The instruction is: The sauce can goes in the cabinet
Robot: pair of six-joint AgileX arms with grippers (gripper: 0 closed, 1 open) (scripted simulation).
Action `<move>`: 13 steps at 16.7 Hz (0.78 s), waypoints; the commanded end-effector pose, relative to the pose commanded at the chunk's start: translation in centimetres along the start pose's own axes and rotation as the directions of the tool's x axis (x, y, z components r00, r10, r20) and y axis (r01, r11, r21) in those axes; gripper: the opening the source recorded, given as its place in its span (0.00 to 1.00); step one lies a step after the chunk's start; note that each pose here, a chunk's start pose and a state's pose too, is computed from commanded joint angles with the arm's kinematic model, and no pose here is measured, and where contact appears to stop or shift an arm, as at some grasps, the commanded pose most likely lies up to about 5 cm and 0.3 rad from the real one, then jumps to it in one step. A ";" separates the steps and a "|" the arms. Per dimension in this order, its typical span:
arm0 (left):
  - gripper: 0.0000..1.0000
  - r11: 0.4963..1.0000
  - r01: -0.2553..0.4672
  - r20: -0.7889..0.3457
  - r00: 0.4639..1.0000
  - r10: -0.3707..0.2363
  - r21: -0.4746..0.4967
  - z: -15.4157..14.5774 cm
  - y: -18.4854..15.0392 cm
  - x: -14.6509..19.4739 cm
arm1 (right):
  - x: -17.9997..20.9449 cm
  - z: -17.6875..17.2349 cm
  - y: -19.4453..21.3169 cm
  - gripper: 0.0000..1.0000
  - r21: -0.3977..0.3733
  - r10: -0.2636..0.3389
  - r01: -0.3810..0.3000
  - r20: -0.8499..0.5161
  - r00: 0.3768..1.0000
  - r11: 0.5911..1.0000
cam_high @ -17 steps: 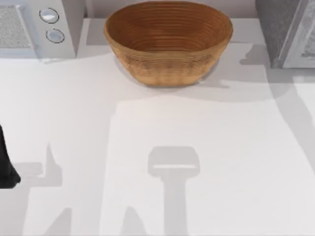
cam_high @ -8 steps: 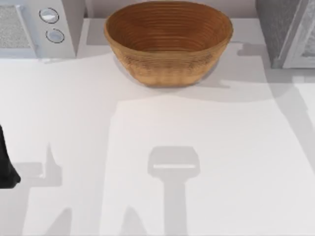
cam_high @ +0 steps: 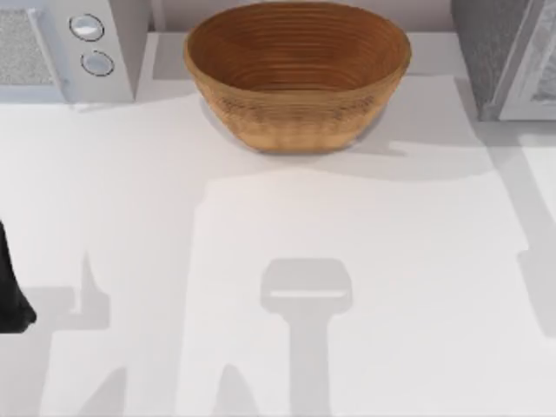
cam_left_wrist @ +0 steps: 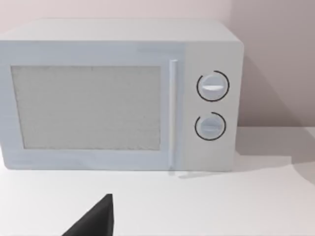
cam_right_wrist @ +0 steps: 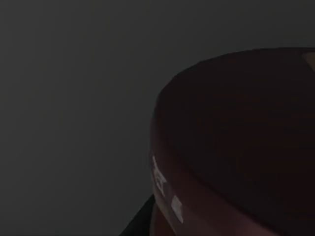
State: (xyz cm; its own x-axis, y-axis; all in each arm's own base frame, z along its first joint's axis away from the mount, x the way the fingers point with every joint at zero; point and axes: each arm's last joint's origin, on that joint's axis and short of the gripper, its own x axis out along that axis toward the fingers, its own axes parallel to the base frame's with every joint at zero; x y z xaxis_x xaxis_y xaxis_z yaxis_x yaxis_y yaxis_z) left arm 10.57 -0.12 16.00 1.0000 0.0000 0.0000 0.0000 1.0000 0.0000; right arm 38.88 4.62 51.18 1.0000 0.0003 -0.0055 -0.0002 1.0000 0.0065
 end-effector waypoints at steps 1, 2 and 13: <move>1.00 1.000 0.000 0.000 1.000 0.000 0.000 0.0 0.0 0.0 | 0.5 -0.2 -0.1 0.00 -0.002 0.001 -0.001 0.002 1.000 1.000; 1.00 1.000 0.000 0.000 1.000 0.000 0.000 0.0 0.0 0.0 | 0.7 -0.2 -0.1 0.00 -0.004 0.001 -0.001 0.003 1.000 1.000; 1.00 1.000 0.000 0.000 1.000 0.000 0.000 0.0 0.0 0.0 | 0.7 -0.2 -0.1 0.53 -0.004 0.001 -0.001 0.004 1.000 1.000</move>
State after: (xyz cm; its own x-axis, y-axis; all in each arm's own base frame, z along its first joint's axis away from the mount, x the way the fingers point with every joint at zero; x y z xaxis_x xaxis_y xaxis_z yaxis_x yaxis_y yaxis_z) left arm 10.57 -0.12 16.00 1.0000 0.0000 0.0000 0.0000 1.0000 0.0000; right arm 39.62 4.52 50.97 1.0000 0.0014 -0.0020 -0.0014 1.0000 0.0027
